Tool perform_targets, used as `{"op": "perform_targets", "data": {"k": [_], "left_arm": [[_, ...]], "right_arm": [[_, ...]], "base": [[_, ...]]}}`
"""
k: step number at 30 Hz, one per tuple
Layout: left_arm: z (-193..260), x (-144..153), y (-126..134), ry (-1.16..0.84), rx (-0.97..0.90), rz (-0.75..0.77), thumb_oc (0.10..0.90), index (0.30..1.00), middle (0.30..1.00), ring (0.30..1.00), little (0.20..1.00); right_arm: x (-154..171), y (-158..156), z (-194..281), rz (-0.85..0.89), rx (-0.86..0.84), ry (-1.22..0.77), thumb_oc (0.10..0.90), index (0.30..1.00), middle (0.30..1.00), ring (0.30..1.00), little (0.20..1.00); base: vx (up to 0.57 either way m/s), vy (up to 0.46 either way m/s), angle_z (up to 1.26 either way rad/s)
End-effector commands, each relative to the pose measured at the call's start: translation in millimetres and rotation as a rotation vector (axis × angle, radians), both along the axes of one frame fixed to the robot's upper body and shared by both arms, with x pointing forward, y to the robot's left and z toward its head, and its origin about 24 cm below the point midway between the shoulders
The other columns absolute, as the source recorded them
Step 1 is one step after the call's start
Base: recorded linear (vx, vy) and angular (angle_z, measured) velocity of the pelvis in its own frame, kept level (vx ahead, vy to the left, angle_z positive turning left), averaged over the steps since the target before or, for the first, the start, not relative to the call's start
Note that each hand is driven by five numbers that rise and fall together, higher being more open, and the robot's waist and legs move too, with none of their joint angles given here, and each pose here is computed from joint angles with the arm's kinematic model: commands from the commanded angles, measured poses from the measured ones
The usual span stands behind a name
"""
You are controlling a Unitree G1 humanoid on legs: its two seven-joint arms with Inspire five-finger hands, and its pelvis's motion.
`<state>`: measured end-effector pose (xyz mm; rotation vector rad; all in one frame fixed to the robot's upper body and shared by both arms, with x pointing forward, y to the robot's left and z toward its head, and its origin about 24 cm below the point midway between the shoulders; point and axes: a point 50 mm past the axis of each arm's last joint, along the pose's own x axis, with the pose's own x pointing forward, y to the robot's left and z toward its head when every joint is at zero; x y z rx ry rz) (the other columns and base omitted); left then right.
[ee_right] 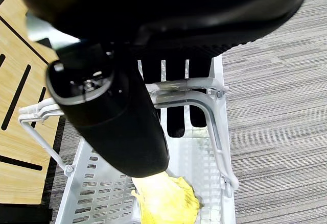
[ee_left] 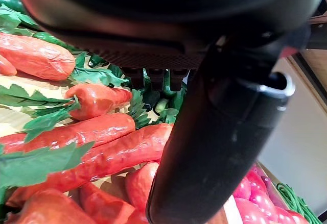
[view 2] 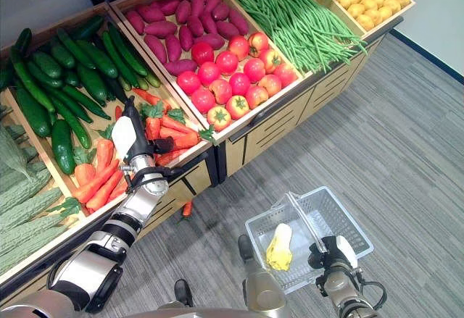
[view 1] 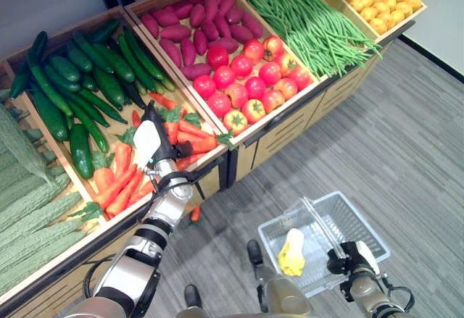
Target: Get the vegetables into the basket
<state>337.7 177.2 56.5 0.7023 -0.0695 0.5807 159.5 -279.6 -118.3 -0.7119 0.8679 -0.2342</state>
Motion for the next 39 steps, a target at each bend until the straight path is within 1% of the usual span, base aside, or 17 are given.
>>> {"op": "perform_targets", "data": {"k": [1, 10, 13, 16, 19, 23, 24, 26, 27, 28, 30, 31, 32, 34, 39], "left_arm": [[49.7, 25.9, -2.1, -0.181, 0.07, 0.012, 0.4, 0.3, 0.3, 0.3, 0.3], [19.0, 22.7, 2.0, -0.036, 0.014, 0.04, 0.4, 0.3, 0.3, 0.3, 0.3], [13.4, 21.4, 2.8, -0.011, 0.01, 0.037, 0.4, 0.3, 0.3, 0.3, 0.3], [16.4, 21.1, 6.5, -0.028, 0.01, 0.042, 0.4, 0.3, 0.3, 0.3, 0.3], [38.1, 26.1, 11.1, -0.117, 0.021, 0.047, 0.4, 0.3, 0.3, 0.3, 0.3], [87.7, 30.3, 14.7, -0.318, 0.058, 0.033, 0.4, 0.3, 0.3, 0.3, 0.3], [87.8, 30.1, 14.9, -0.318, 0.059, 0.034, 0.4, 0.3, 0.3, 0.3, 0.3], [119.8, 26.7, 21.1, -0.447, 0.119, 0.027, 0.4, 0.3, 0.3, 0.3, 0.3], [119.8, 26.4, 21.3, -0.447, 0.12, 0.027, 0.4, 0.3, 0.3, 0.3, 0.3], [130.6, 24.6, 24.4, -0.487, 0.148, 0.021, 0.4, 0.3, 0.3, 0.3, 0.3], [145.0, 20.0, 22.5, -0.539, 0.201, -0.035, 0.4, 0.3, 0.3, 0.3, 0.3], [152.4, 14.9, 20.3, -0.561, 0.271, -0.096, 0.4, 0.3, 0.3, 0.3, 0.3], [152.5, 13.2, 16.8, -0.558, 0.275, -0.141, 0.4, 0.3, 0.3, 0.3, 0.3], [152.5, 9.4, 15.6, -0.554, 0.312, -0.182, 0.4, 0.3, 0.3, 0.3, 0.3], [145.2, 1.3, 6.9, -0.505, 0.259, -0.359, 0.4, 0.3, 0.3, 0.3, 0.3]], "right_arm": [[10.6, -8.9, 11.8, 0.008, -0.07, -0.099, 0.4, 0.3, 0.3, 0.3, 0.3], [10.0, -8.1, 10.6, 0.009, -0.071, -0.088, 0.4, 0.3, 0.3, 0.3, 0.3], [10.2, -7.4, 10.7, 0.016, -0.069, -0.091, 0.4, 0.3, 0.3, 0.3, 0.3], [8.7, -7.1, 10.2, 0.014, -0.067, -0.091, 0.4, 0.3, 0.3, 0.3, 0.3], [3.6, -8.9, 8.0, 0.001, -0.066, -0.075, 0.4, 0.3, 0.3, 0.3, 0.3], [0.3, -10.6, 6.7, -0.003, -0.06, -0.059, 0.4, 0.3, 0.3, 0.3, 0.3], [0.5, -10.4, 6.7, -0.002, -0.06, -0.059, 0.4, 0.3, 0.3, 0.3, 0.3], [-0.8, -9.6, 6.2, 0.007, -0.045, -0.057, 0.4, 0.3, 0.3, 0.3, 0.3], [-0.8, -9.5, 6.2, 0.007, -0.044, -0.056, 0.4, 0.3, 0.3, 0.3, 0.3], [-1.7, -9.6, 5.5, 0.012, -0.037, -0.047, 0.4, 0.3, 0.3, 0.3, 0.3], [-2.8, -10.5, 5.2, 0.017, -0.026, -0.04, 0.4, 0.3, 0.3, 0.3, 0.3], [-4.4, -11.3, 5.1, 0.015, -0.016, -0.039, 0.4, 0.3, 0.3, 0.3, 0.3], [-4.4, -12.1, 5.4, 0.01, -0.012, -0.04, 0.4, 0.3, 0.3, 0.3, 0.3], [-7.0, -12.2, 4.5, 0.006, -0.003, -0.035, 0.4, 0.3, 0.3, 0.3, 0.3], [-12.8, -18.6, 4.8, -0.026, 0.003, -0.027, 0.4, 0.3, 0.3, 0.3, 0.3]], "base": [[0.0, 0.0, 0.0], [0.0, 0.002, 0.0], [0.0, 0.0, 0.0], [0.0, 0.0, 0.0], [0.0, 0.0, 0.0], [0.0, 0.0, 0.0], [0.0, 0.0, 0.0], [0.01, 0.005, 0.02], [0.01, 0.013, 0.07], [0.01, 0.029, 0.1], [0.01, 0.043, 0.08], [0.0, 0.045, 0.12], [-0.01, 0.047, 0.16], [-0.01, 0.035, 0.14], [-0.02, 0.047, 0.08]]}}
